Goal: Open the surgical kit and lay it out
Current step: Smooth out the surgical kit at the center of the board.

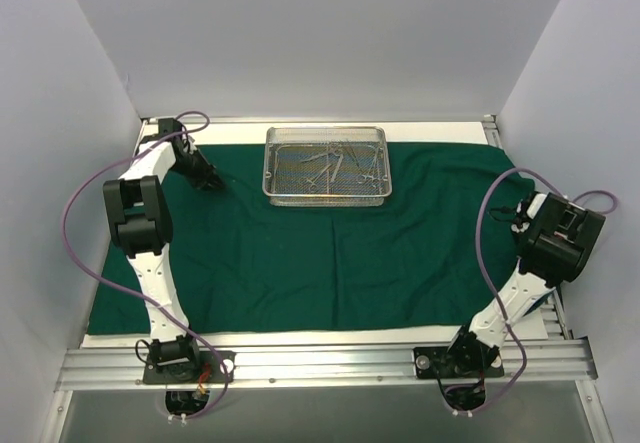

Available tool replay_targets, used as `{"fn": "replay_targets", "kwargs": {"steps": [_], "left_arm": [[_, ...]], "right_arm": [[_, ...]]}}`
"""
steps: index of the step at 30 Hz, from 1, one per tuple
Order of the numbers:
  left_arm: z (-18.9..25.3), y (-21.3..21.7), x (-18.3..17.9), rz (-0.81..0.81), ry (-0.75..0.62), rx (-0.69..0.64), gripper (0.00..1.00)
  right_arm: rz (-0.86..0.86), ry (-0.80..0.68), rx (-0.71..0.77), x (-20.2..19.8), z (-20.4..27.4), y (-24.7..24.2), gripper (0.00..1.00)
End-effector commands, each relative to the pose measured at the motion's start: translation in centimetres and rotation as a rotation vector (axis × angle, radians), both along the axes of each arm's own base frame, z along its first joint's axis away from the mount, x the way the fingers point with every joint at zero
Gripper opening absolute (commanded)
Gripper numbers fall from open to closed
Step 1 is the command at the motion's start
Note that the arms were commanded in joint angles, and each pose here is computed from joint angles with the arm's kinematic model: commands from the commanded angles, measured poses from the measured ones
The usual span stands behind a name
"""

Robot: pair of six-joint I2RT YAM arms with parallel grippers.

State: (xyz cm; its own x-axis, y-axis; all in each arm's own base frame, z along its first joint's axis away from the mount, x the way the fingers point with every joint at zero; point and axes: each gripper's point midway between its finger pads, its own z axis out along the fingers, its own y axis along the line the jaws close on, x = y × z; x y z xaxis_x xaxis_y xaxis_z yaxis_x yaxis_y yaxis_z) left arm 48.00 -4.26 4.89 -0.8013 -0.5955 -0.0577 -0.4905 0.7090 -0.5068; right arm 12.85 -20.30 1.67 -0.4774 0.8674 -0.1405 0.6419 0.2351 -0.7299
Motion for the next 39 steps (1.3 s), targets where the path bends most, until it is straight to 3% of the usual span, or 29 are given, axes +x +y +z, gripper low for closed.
{"fn": "replay_targets", "kwargs": {"steps": [1, 4, 8, 14, 17, 20, 22, 28, 33, 39], "left_arm": [[2.5, 0.4, 1.9, 0.004, -0.096, -0.009, 0.2], [2.6, 0.6, 2.0, 0.016, -0.103, -0.022, 0.19], [2.4, 1.4, 2.0, 0.048, -0.121, -0.044, 0.2], [1.6, 3.0, 1.5, 0.091, -0.111, -0.065, 0.19], [1.6, 3.6, 1.4, 0.1, -0.113, -0.068, 0.19], [1.5, 3.9, 1.2, 0.099, -0.11, -0.067, 0.19], [1.6, 3.9, 1.2, 0.099, -0.108, -0.075, 0.19], [1.1, 3.4, 0.9, 0.096, -0.095, -0.099, 0.19], [1.4, 3.4, 0.8, 0.097, -0.1, -0.101, 0.19], [1.6, 3.2, 1.0, 0.098, -0.1, -0.109, 0.19]], "right_arm": [[-0.074, 0.018, -0.161, -2.3, 4.7, -0.5, 0.0], [-0.106, -0.025, -0.21, -2.6, 6.7, -0.6, 0.0], [-0.134, -0.005, -0.178, -3.1, 7.5, -0.2, 0.0], [-0.202, -0.107, -0.179, -4.7, 9.3, -0.5, 0.0], [-0.097, -0.208, -0.089, -0.9, 8.7, -0.5, 0.0], [0.193, -0.307, -0.079, 6.1, 10.2, 0.1, 0.0], [0.306, -0.271, -0.071, 8.3, 10.1, -0.3, 0.0], [0.359, -0.192, 0.059, 10.7, 6.3, -1.3, 0.0], [0.43, -0.073, 0.137, 9.1, 3.7, -1.9, 0.0], [0.309, -0.072, 0.105, 5.5, 4.5, -4.7, 0.0]]}}
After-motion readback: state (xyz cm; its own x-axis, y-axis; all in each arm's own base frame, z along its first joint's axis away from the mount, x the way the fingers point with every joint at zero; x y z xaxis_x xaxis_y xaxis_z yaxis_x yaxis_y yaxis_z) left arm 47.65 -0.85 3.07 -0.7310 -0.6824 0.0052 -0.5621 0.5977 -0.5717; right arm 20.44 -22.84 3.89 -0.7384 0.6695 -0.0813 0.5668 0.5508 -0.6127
